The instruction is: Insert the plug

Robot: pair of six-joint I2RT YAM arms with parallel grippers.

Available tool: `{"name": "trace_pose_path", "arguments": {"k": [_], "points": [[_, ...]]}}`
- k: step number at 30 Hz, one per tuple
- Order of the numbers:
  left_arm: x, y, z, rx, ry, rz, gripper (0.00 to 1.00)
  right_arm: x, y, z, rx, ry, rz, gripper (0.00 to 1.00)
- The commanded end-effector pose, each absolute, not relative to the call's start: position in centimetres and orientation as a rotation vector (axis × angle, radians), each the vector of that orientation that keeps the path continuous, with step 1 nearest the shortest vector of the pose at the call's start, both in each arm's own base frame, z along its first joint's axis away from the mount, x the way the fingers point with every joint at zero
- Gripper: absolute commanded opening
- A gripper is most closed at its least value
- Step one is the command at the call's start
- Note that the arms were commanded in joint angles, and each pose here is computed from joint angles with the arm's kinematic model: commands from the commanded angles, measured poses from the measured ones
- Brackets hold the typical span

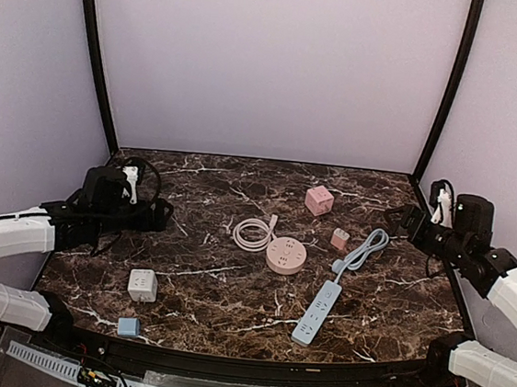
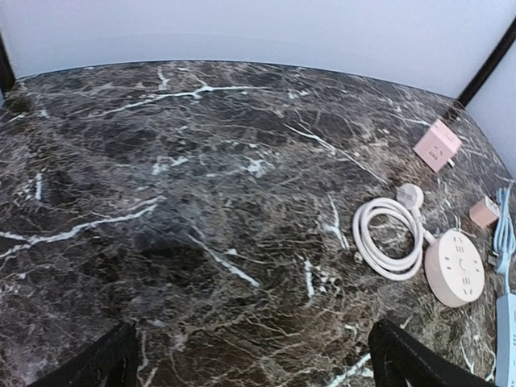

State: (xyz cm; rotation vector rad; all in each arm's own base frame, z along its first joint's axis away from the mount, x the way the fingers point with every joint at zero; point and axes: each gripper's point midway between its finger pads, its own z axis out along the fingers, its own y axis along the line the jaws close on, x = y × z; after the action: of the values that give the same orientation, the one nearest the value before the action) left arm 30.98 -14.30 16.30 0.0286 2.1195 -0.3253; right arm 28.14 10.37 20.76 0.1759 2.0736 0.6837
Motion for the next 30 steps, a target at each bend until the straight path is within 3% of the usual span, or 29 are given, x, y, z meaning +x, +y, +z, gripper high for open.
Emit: {"name": "trace_pose_path", "arguments": {"k": [1,14,22,30], "points": [[30.0,-18.6,16.7,0.216,2.130,-0.387,1.00,27.3,10.7,20.8,0.197,2.105,0.676,0.99],[26.0,-30.5,14.9,0.725,2.136,-0.485,1.00,26.2,13.4,19.0,0.108,2.242,0.606,0.99],[26.2,-34.3,16.4,0.746,2.090,-0.525,1.00,27.8,16.6,16.5,0.000,2.304,0.537,0.99],[26.8,-36.7,17.7,0.651,2.050,-0.681,0.98,33.0,18.9,12.8,-0.305,2.390,0.203,0.96]]}}
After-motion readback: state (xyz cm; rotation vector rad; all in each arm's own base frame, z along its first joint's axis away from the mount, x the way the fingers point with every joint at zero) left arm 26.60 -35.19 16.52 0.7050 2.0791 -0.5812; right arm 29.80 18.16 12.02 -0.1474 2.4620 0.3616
